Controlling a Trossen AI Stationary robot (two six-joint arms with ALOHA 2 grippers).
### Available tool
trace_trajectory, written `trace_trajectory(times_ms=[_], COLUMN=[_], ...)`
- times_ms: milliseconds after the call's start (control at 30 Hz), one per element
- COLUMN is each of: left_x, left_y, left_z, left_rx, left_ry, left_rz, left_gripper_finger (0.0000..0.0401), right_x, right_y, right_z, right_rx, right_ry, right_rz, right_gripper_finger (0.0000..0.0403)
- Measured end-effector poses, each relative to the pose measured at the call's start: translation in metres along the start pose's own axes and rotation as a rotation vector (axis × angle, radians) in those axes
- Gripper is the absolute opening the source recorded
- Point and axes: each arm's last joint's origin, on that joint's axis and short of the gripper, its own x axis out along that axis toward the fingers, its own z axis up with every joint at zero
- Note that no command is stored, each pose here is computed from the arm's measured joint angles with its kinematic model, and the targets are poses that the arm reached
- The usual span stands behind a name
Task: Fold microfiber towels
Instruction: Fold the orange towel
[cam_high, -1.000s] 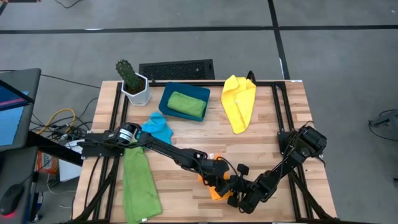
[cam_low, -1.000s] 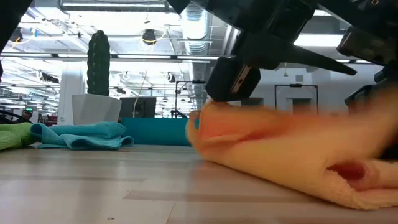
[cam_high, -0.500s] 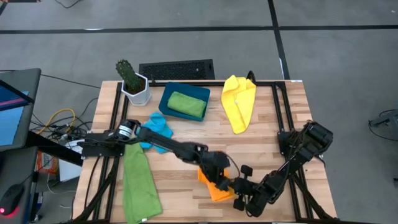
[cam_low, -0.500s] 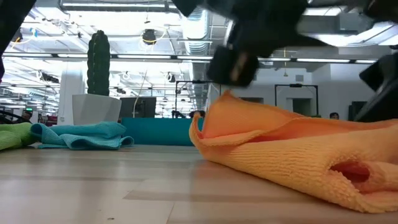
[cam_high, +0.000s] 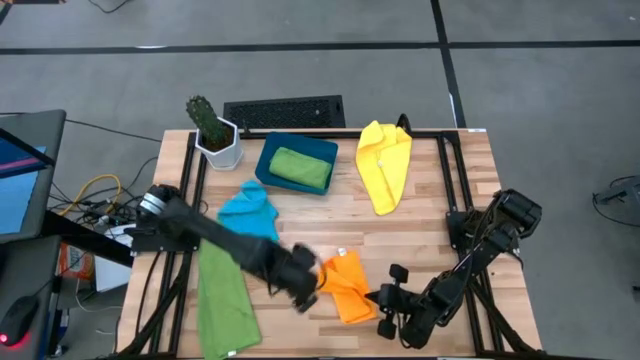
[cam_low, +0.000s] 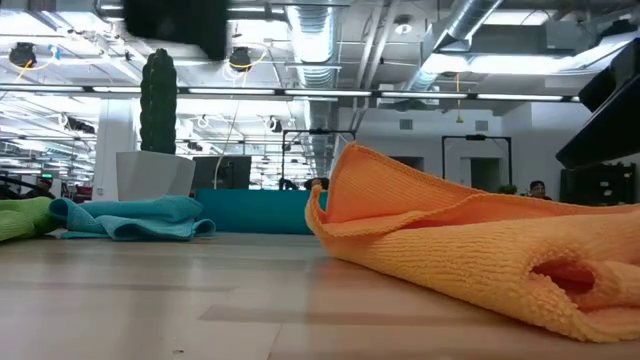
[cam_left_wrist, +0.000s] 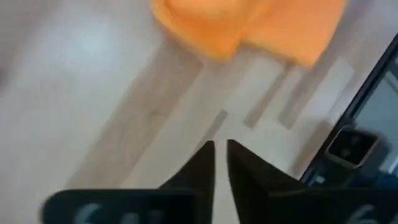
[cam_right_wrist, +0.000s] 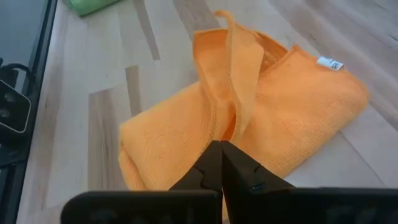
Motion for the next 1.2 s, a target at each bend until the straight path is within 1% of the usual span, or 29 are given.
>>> trace_trajectory(times_ms=[67,200,267,400,433,467,533,567,633,667,800,900,967,1067,1200], left_x=[0.024,0.071,0.086,0.110,0.114,0.116,0.117,0.117,0.118,0.118,0.104,0.095,0.091,0.091,0.091], left_y=[0.003,0.014,0.016,0.024,0.025,0.026,0.023,0.024,0.030,0.032,0.023,0.018,0.018,0.024,0.028], left_z=[-0.011,-0.021,-0.020,-0.011,-0.007,-0.002,0.009,0.014,0.021,0.025,0.048,0.061,0.071,0.082,0.090], left_rx=[0.001,-0.031,-0.041,-0.055,-0.063,-0.065,-0.063,-0.063,-0.078,-0.088,-0.078,-0.042,-0.042,-0.042,-0.048], left_ry=[-0.002,-0.009,-0.024,-0.032,-0.036,-0.031,-0.062,-0.068,-0.062,-0.059,-0.089,-0.129,-0.166,-0.197,-0.233], left_rz=[-0.024,-0.047,-0.074,-0.051,-0.062,-0.086,-0.160,-0.165,-0.137,-0.139,-0.212,-0.224,-0.224,-0.215,-0.215], left_gripper_finger=[0.0011,0.0005,0.0002,0.0001,0.0000,0.0000,0.0000,0.0000,0.0000,0.0000,0.0000,0.0000,0.0000,0.0000,0.0000], right_x=[0.000,0.000,0.000,0.000,0.000,0.000,0.000,0.000,0.000,0.000,0.000,0.000,0.000,0.000,0.000], right_y=[0.000,0.000,0.000,0.000,0.000,0.000,0.000,0.000,0.000,-0.001,-0.001,-0.001,-0.001,-0.001,0.000], right_z=[0.000,0.000,0.000,0.000,0.000,0.000,0.000,0.000,0.000,0.000,-0.001,-0.001,-0.001,-0.001,0.000], right_rx=[0.004,0.009,0.010,0.010,0.010,0.014,0.017,0.021,0.028,0.028,0.024,0.021,0.024,0.038,0.048], right_ry=[-0.001,-0.001,-0.001,-0.001,-0.001,-0.001,0.000,0.000,0.004,0.006,0.008,0.010,0.010,0.010,0.002], right_rz=[-0.002,0.001,0.001,0.001,0.001,0.001,-0.001,0.000,-0.004,-0.004,-0.008,-0.011,-0.011,-0.011,-0.006], right_gripper_finger=[0.0027,0.0028,0.0026,0.0022,0.0021,0.0021,0.0022,0.0024,0.0026,0.0027,0.0027,0.0023,0.0022,0.0022,0.0028])
